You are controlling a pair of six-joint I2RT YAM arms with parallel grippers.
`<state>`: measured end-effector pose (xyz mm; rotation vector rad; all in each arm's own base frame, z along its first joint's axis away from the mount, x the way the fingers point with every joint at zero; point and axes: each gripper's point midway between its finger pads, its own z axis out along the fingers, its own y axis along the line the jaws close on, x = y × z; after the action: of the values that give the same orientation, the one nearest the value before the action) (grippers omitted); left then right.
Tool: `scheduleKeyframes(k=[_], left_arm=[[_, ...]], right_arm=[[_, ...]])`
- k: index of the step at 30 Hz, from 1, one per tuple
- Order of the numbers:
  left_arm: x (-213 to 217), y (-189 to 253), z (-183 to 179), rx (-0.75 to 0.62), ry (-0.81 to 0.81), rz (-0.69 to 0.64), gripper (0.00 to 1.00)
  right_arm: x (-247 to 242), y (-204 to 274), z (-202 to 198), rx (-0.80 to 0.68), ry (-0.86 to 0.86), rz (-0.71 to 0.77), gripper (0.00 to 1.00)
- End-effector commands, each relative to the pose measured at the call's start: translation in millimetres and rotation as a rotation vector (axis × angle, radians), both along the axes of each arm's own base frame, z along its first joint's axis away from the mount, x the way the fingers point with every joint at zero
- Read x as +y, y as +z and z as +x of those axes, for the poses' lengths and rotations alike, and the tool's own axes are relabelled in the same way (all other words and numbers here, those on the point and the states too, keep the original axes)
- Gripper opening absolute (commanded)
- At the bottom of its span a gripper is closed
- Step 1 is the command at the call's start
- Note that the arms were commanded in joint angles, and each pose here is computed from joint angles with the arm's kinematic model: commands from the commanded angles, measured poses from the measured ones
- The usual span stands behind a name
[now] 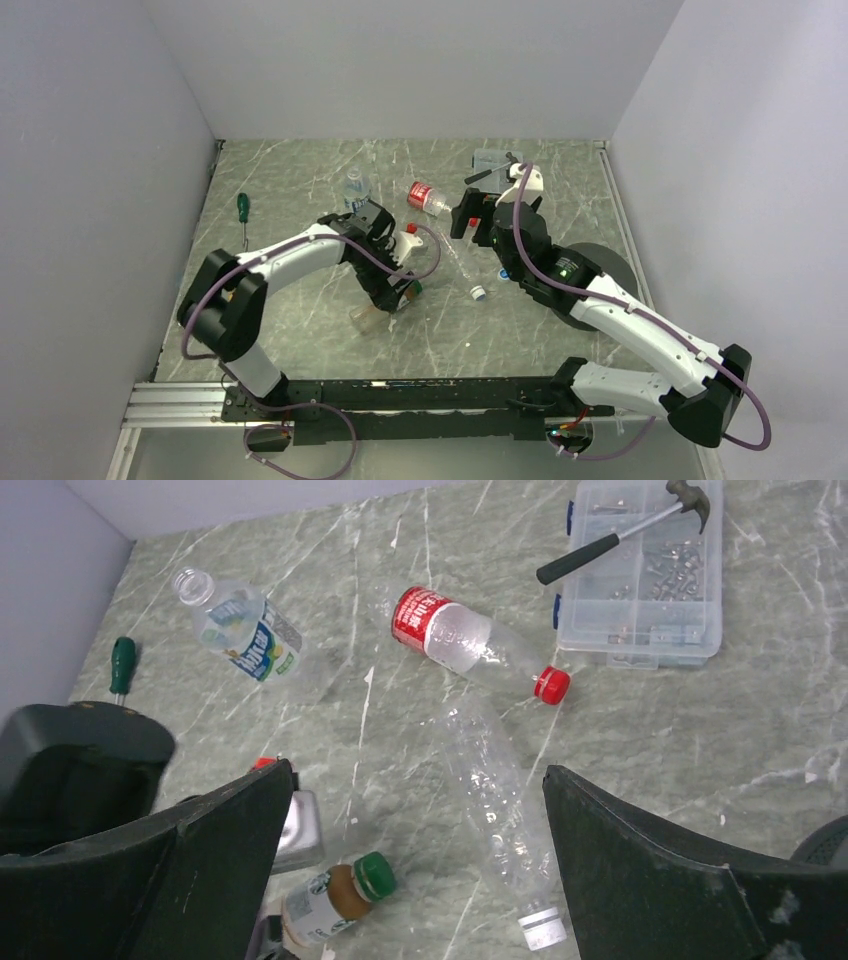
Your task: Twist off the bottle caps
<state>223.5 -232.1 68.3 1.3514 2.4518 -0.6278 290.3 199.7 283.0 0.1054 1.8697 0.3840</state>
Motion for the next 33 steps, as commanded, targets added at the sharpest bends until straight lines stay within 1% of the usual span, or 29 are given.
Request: scheduleKeyframes(k=[1,3,8,11,12,13,14,15,16,21,24,26,27,28,30,33], left_arm=[[0.7,-14.0,10.7,-0.042,-0.040,0.064,0.99],[-1.8,-16.8,11.8,-0.078,-0.049,0.054,0.99],[2.3,-33.5,-1.9,-0.103,-0.096,0.095,0.99],[4.3,-39.9,-3.7,-0.137,-0.139,0.110,0.99],[5.7,-41.6,-3.2,-0.150,-0.155,0.114,0.95],[7.4,-42.9,-2.8,-0.160,-0.169,0.119,0.87],[8.6,-43.1,-2.1,-0.172,-0.179,0.122,0.78],[9.0,-41.6,-2.3,-0.178,-0.185,0.119,0.71],[9.0,-40.2,-3.2,-0.179,-0.188,0.115,0.66],[9.0,-32.3,-2.4,-0.187,-0.166,0.110,0.50],[5.9,-20.8,1.7,-0.197,-0.148,0.102,0.43],[0.5,-4.0,5.1,-0.198,-0.125,0.079,0.36],[-3.9,12.0,9.3,-0.203,-0.107,0.054,0.30],[-7.8,30.8,14.6,-0.215,-0.080,0.011,0.28],[-20.8,82.9,23.0,-0.260,-0.042,-0.148,0.28],[-37.5,167.6,24.0,-0.426,-0.045,-0.395,0.30]], right_arm=[[-10.3,9.8,0.4,-0.020,-0.040,0.001,1.00],[-9.5,11.0,0.2,-0.024,-0.037,0.008,1.00],[-6.4,9.4,1.9,-0.016,-0.028,0.003,1.00],[-5.3,8.2,3.2,-0.014,-0.030,0.002,1.00],[-5.0,8.7,3.4,-0.015,-0.031,0.008,1.00],[-4.7,8.4,3.6,-0.014,-0.031,0.011,1.00],[-4.1,8.5,3.7,-0.013,-0.031,0.016,1.00],[-3.6,8.1,3.7,-0.010,-0.029,0.019,0.99],[-3.7,8.3,4.0,-0.008,-0.029,0.022,0.99],[-6.2,10.3,6.4,0.002,-0.032,0.046,0.99],[-7.6,14.0,7.0,0.001,-0.031,0.067,0.99],[-7.4,19.6,7.3,-0.005,-0.022,0.085,0.99],[-6.8,24.0,7.8,-0.011,-0.016,0.093,0.99],[-5.1,28.5,8.4,-0.017,-0.005,0.101,0.99],[-0.1,42.9,9.1,-0.034,0.020,0.121,0.99],[15.4,75.4,8.0,-0.075,0.095,0.185,1.00]])
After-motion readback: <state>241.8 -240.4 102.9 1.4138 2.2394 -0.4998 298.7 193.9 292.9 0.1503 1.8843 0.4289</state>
